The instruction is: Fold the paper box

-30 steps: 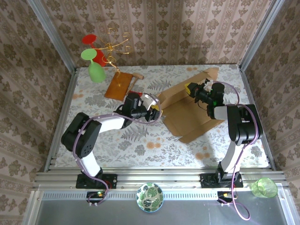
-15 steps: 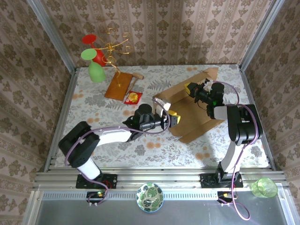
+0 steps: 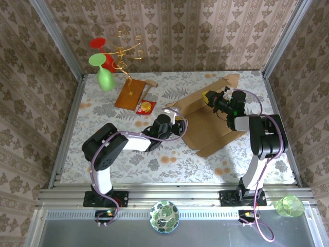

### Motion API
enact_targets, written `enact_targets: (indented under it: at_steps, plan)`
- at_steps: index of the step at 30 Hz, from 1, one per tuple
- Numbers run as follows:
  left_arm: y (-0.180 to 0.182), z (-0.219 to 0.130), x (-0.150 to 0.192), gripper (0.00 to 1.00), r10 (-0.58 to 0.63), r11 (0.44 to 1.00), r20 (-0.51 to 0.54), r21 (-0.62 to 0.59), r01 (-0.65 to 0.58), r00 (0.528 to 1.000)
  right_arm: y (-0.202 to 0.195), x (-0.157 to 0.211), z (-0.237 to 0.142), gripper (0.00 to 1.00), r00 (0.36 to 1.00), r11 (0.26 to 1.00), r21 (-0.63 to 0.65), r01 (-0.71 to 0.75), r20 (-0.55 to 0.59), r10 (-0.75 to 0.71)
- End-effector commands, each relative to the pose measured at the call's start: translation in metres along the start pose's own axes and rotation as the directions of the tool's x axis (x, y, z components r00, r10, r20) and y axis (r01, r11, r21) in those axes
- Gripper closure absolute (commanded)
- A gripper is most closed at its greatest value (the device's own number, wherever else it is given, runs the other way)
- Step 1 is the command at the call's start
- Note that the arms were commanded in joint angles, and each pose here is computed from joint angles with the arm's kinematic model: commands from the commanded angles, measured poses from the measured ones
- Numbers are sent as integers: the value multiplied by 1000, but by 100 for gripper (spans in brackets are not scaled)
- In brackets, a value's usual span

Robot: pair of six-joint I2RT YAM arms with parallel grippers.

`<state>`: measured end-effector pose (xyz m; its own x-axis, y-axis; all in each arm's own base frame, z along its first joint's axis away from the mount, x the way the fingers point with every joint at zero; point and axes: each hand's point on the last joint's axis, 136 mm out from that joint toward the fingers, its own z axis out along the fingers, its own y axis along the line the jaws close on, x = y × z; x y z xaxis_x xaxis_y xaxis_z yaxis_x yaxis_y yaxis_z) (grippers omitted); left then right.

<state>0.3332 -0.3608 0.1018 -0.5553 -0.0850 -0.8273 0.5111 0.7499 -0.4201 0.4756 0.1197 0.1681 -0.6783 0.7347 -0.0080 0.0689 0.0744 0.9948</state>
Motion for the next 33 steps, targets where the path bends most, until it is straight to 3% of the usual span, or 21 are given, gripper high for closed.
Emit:
enact_targets:
  at_steps: [1, 6, 11, 18, 25, 33]
  plan:
    - [31, -14, -2, 56, -46, 993, 13, -108, 48, 999, -14, -1, 1, 100, 999, 997, 63, -47, 18, 46]
    - [52, -4, 8, 52, -172, 984, -32, -60, 170, 985, -15, -2, 1, 100, 998, 995, 78, -62, 22, 60]
    - [44, 10, 8, 52, -324, 944, -59, 40, 327, 944, -14, -4, 2, 100, 998, 994, 89, -65, 31, 62]
    - [28, 15, 14, 52, -479, 873, -69, 67, 484, 875, -13, -6, 3, 100, 997, 994, 91, -65, 36, 62]
    - [23, 28, 10, 55, -576, 809, -79, 85, 581, 814, -16, -5, 3, 100, 997, 993, 96, -70, 41, 67]
    - [11, 29, -2, 58, -585, 802, -66, 101, 589, 808, -15, -6, 4, 100, 997, 993, 92, -70, 46, 66]
